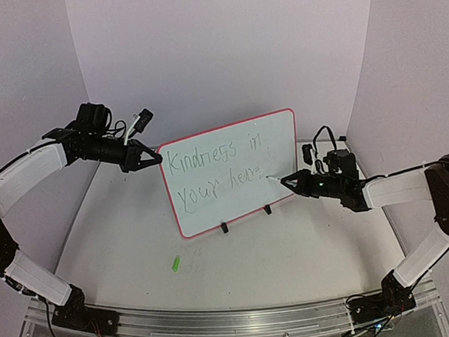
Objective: Write a sentence on the whiteboard
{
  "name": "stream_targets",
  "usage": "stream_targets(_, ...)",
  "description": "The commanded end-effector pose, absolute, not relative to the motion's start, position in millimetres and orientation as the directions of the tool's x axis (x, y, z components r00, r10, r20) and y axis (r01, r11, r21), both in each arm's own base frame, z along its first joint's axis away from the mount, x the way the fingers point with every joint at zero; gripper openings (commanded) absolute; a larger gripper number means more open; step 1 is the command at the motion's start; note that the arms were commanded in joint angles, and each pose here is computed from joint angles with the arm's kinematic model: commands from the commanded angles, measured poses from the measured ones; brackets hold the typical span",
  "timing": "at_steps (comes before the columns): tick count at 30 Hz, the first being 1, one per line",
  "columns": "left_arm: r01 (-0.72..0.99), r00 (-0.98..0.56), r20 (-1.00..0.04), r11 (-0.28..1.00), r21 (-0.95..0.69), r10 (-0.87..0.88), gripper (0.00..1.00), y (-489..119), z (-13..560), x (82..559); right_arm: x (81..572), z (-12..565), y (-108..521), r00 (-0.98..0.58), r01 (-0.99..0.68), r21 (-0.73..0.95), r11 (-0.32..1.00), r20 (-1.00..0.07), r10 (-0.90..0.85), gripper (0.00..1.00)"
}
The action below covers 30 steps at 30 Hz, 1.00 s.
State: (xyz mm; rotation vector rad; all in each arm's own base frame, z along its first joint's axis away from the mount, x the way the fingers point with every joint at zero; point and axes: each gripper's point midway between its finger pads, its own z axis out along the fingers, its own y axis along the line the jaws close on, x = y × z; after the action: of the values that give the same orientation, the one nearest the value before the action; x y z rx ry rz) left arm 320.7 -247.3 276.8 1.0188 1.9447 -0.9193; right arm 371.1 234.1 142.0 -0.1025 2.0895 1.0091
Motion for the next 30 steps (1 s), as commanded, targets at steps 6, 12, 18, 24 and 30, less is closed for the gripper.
stream_targets(6, 0.886, -0.379, -0.860, 0.401, -0.231, 0.342, 0.00, -251, 286, 312, 383, 150, 238, -0.653, -0.409, 0.607, 0.682, -0.717, 0.246, 0.00)
stream_targets(12, 0.886, -0.379, -0.860, 0.402, -0.230, 0.343, 0.00, -251, 286, 311, 385, 149, 237, -0.650, -0.406, 0.603, 0.687, -0.718, 0.247, 0.00)
stream_targets(18, 0.886, -0.379, -0.859, 0.402, -0.230, 0.343, 0.00, -251, 286, 311, 386, 149, 237, -0.646, -0.407, 0.600, 0.689, -0.722, 0.247, 0.00)
stream_targets(24, 0.886, -0.377, -0.861, 0.404, -0.227, 0.342, 0.00, -250, 287, 311, 370, 162, 232, -0.639, -0.422, 0.607, 0.673, -0.726, 0.254, 0.00)
stream_targets(30, 0.888, -0.378, -0.860, 0.397, -0.233, 0.342, 0.00, -252, 286, 311, 358, 180, 237, -0.636, -0.472, 0.604, 0.642, -0.738, 0.226, 0.00)
